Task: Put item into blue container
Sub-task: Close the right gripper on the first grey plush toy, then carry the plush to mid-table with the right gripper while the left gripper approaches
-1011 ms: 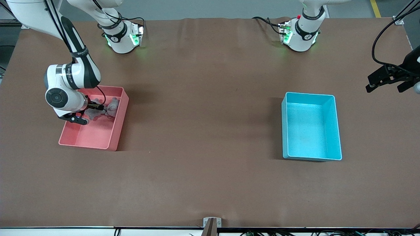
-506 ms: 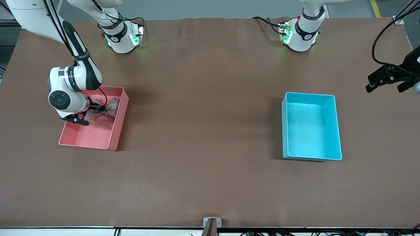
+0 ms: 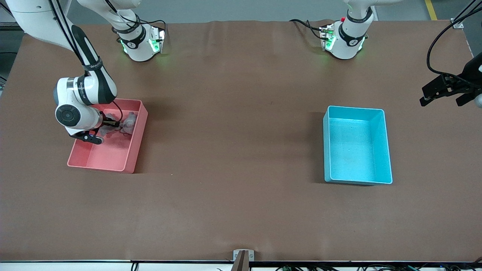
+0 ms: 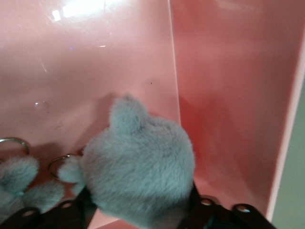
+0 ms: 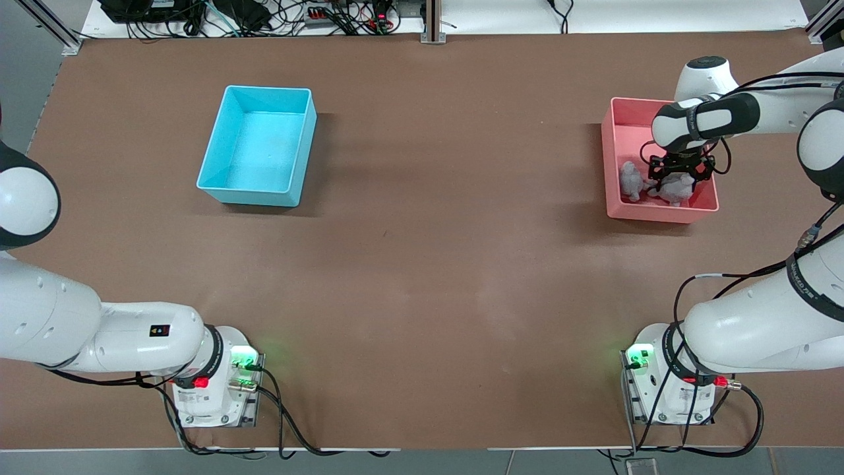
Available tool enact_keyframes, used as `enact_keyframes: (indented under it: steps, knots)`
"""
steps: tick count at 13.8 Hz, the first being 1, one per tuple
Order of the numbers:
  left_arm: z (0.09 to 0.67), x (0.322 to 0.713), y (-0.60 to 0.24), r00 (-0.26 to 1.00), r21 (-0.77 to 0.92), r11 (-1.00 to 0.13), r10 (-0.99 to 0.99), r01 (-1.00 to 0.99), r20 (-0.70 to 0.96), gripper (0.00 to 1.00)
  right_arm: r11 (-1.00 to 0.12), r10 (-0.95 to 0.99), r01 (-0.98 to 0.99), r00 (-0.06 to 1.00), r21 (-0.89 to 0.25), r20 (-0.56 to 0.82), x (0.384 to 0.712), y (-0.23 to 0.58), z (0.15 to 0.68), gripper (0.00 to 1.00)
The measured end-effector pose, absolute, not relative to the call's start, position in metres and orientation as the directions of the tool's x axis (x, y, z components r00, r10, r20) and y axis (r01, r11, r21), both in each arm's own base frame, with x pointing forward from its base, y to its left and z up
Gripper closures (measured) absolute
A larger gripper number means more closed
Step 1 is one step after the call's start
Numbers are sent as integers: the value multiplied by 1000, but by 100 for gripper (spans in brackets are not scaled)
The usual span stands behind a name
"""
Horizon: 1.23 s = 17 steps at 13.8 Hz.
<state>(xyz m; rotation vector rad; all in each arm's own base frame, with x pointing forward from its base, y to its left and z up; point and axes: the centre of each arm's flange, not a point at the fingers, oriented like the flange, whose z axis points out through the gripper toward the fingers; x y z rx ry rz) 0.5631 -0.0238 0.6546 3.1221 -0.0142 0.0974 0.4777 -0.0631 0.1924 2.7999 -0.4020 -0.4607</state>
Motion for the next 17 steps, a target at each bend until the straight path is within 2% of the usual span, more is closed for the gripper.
enact_keyframes:
  steps: [1,4,5,12,17]
  knots:
    - [655,563,-24,998,18,-1000,-8,-10,62,0,-923,-314,-226,910,310,-270,478,-64,192,41]
    - [655,563,-24,998,18,-1000,-9,-10,62,0,-922,-318,-231,910,311,-268,479,-65,194,67]
    - [655,563,-24,998,18,-1000,-8,-10,62,0,-922,-319,-232,909,311,-267,479,-66,194,72]
    - [655,563,-24,998,18,-1000,-8,-10,62,0,-911,-342,-237,893,339,-295,488,-69,207,80]
    - [654,563,-24,998,18,-1000,-9,-10,62,0,-893,-368,-217,857,394,-360,530,-44,274,81]
